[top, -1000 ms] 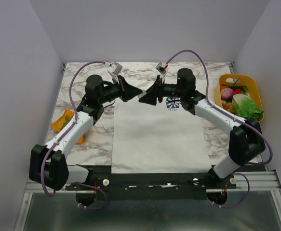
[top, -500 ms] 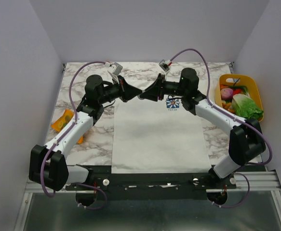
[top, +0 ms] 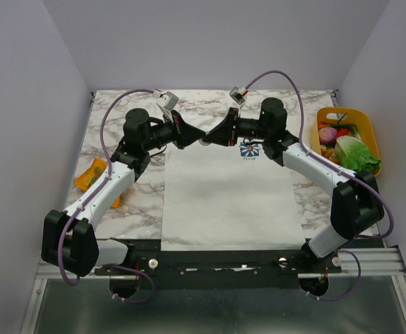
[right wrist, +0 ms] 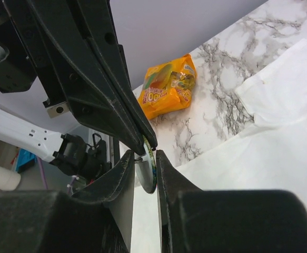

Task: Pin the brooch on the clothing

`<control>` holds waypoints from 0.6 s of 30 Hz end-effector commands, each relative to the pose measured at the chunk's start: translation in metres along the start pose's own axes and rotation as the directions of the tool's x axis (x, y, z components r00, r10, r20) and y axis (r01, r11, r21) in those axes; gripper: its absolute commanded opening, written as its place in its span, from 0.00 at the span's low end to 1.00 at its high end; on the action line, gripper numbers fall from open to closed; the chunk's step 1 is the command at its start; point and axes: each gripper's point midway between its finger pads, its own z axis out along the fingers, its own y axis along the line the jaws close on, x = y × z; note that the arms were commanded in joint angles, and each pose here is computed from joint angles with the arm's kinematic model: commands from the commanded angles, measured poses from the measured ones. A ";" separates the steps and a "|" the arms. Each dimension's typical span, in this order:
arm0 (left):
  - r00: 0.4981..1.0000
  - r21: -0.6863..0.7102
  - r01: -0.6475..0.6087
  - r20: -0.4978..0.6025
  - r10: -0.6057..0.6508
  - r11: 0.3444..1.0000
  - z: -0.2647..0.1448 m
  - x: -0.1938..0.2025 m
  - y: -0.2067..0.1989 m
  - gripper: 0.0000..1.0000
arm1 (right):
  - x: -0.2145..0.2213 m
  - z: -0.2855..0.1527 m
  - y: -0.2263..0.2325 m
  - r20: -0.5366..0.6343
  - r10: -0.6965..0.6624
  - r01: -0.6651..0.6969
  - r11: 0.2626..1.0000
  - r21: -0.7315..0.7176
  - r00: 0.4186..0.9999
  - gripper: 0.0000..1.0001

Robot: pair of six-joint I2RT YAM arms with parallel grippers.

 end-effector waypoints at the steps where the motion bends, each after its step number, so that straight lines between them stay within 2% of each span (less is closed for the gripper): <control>1: 1.000 -0.036 -0.029 0.006 0.029 0.999 -0.005 -0.006 -0.001 0.00 | 0.004 -0.002 -0.007 -0.048 -0.065 0.067 0.997 0.047 0.997 0.01; 14: 0.997 -0.089 -0.077 -0.035 0.074 0.993 -0.009 -0.010 0.003 0.00 | 0.016 -0.008 -0.023 -0.122 -0.130 0.143 0.984 0.107 0.984 0.01; 15: 0.996 -0.090 -0.077 -0.042 0.073 0.993 -0.010 -0.009 0.002 0.00 | 0.016 -0.007 -0.022 -0.122 -0.127 0.141 0.984 0.106 0.984 0.07; 16: 0.996 -0.089 -0.081 -0.045 0.077 0.993 -0.010 -0.008 0.002 0.00 | 0.016 -0.007 -0.020 -0.124 -0.124 0.136 0.986 0.095 0.985 0.22; 18: 0.995 -0.081 -0.085 -0.050 0.081 0.993 -0.010 -0.007 0.000 0.00 | 0.013 -0.005 -0.018 -0.119 -0.113 0.124 0.989 0.083 0.986 0.43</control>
